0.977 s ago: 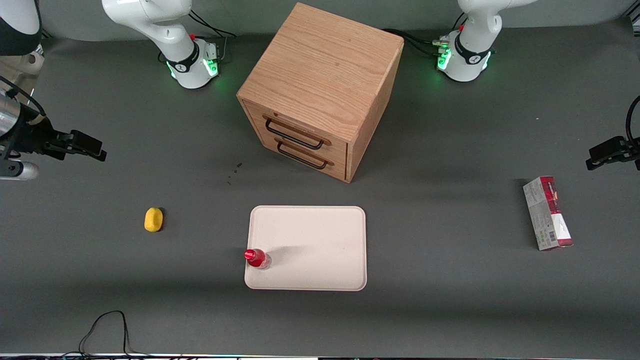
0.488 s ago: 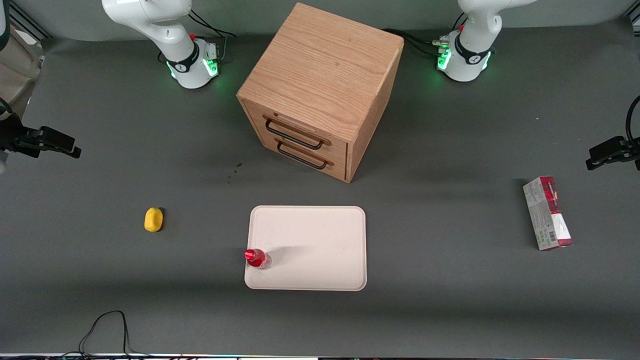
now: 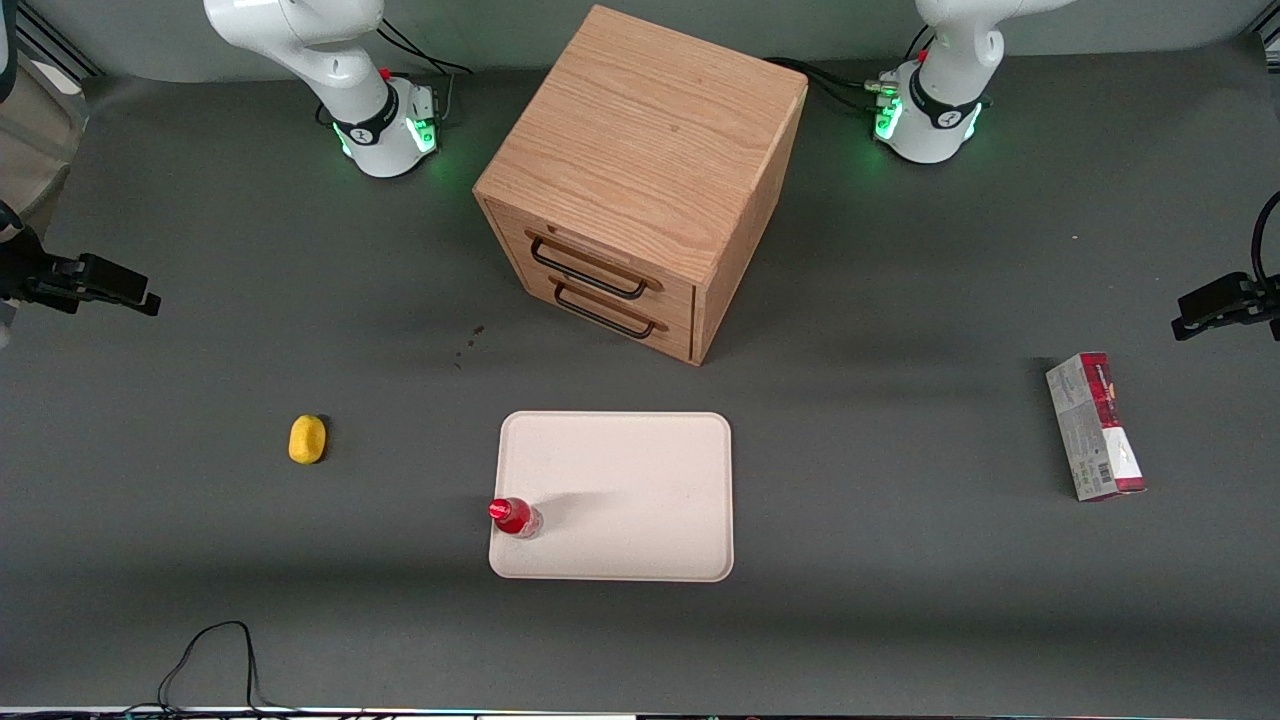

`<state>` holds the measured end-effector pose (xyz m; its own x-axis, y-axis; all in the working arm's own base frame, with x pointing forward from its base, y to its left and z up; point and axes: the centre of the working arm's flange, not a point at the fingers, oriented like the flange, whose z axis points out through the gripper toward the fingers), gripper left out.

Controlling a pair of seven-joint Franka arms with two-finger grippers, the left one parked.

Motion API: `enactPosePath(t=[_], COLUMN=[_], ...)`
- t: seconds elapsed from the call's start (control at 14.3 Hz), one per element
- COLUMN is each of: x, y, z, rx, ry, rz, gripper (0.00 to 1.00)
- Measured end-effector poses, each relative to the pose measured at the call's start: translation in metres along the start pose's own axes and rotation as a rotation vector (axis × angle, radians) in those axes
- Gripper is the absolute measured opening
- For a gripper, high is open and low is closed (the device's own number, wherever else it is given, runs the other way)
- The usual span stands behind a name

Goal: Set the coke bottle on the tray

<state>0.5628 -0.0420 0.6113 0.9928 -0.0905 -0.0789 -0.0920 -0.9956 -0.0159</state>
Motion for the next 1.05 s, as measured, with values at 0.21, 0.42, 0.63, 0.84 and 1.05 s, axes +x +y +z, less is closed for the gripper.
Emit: enactPosePath(t=[0.21,0.42,0.63,0.84,1.05], x=[-0.0009,-0.0014,-0.0016,-0.0018,-0.0018], y=[0.0011,-0.0016,-0.0001,-0.0007,-0.0018], z=[0.0003,-0.0003,-0.0008,-0.001,-0.001], rx=[0.0,0.0,-0.026,-0.051,-0.052], ry=[-0.006,-0.005,-0.004,-0.003,-0.003], rz=[0.002,-0.003,-0.004,-0.008,-0.01], gripper=[1.0,1.0,1.0,1.0,1.0])
